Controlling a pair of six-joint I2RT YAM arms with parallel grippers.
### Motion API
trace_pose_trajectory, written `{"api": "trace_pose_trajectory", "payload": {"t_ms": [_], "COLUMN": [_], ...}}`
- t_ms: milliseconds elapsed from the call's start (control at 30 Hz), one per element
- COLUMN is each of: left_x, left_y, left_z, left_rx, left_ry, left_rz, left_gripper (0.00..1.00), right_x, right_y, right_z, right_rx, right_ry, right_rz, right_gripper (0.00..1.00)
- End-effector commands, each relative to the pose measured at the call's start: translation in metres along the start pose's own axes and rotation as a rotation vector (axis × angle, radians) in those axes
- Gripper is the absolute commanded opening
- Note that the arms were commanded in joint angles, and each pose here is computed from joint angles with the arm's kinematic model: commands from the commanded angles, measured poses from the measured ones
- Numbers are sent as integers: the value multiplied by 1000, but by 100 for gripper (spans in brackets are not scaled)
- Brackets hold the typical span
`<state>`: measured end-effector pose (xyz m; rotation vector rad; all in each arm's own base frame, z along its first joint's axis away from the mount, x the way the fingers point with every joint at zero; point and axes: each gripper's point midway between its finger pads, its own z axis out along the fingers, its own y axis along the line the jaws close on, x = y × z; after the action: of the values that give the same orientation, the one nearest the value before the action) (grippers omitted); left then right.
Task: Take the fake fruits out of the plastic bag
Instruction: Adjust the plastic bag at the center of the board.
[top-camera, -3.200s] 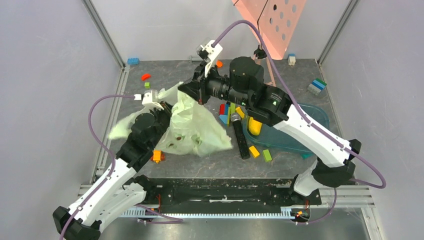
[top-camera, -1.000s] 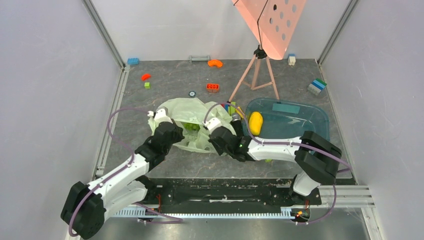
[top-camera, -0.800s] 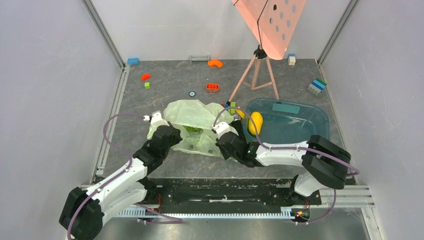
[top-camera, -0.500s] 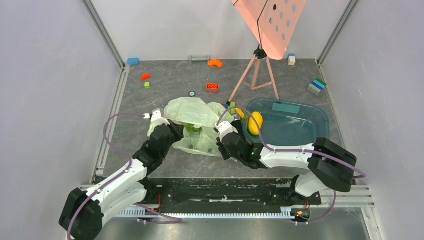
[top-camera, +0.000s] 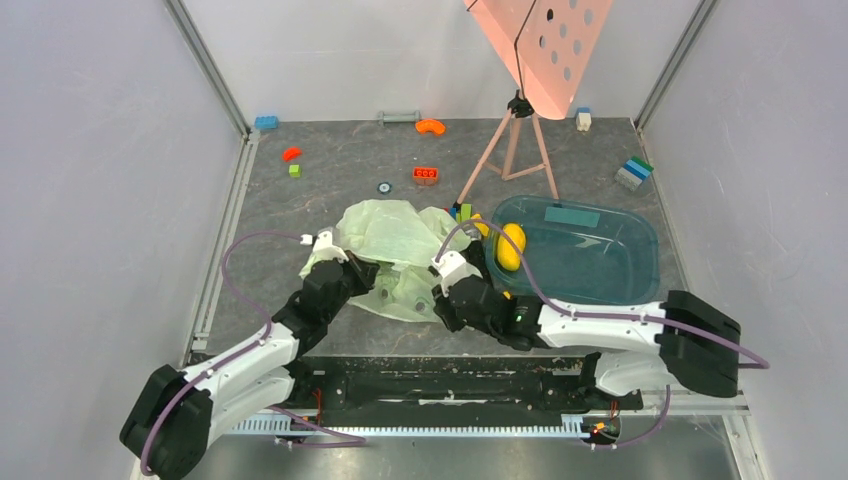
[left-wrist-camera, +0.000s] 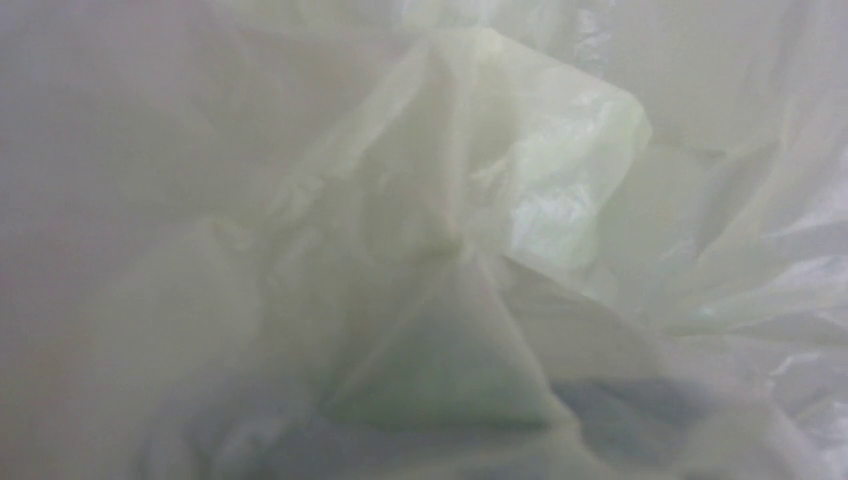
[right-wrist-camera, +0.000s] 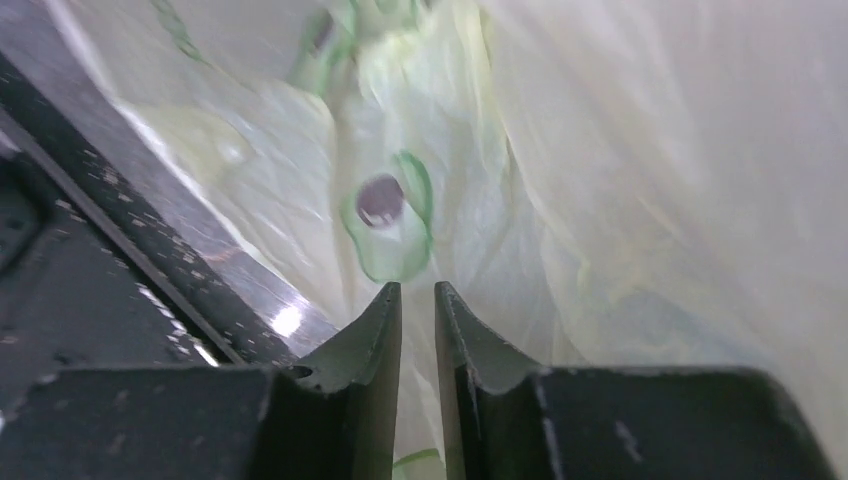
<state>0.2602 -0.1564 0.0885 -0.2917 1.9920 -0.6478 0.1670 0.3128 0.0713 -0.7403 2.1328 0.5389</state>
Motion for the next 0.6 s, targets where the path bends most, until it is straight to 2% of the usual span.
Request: {"api": "trace_pose_trajectory", "payload": {"t_ms": [0, 133, 267, 400, 567], "left_x": [-14, -11, -13, -17, -17], "left_y": [-18, -16, -16, -14, -4], "left_z": [2, 3, 6, 9, 13], "left_rx": [65, 63, 56, 21, -43], "left_ry": [-42, -39, -40, -50, -58], "left_rz": [27, 25, 19, -2, -28], "left_gripper": [2, 2, 2, 2, 2], "right_x": [-77, -114, -125, -122, -122], "right_y": [27, 56, 75, 73, 48], "right_z": [-25, -34, -19, 14, 56], "right_rx": [-75, -187, -240, -184, -45], "right_ry": [-169, -240, -243, -222, -206], "right_rz": [37, 21, -37, -81, -80], "right_gripper": [22, 18, 11, 2, 0]}}
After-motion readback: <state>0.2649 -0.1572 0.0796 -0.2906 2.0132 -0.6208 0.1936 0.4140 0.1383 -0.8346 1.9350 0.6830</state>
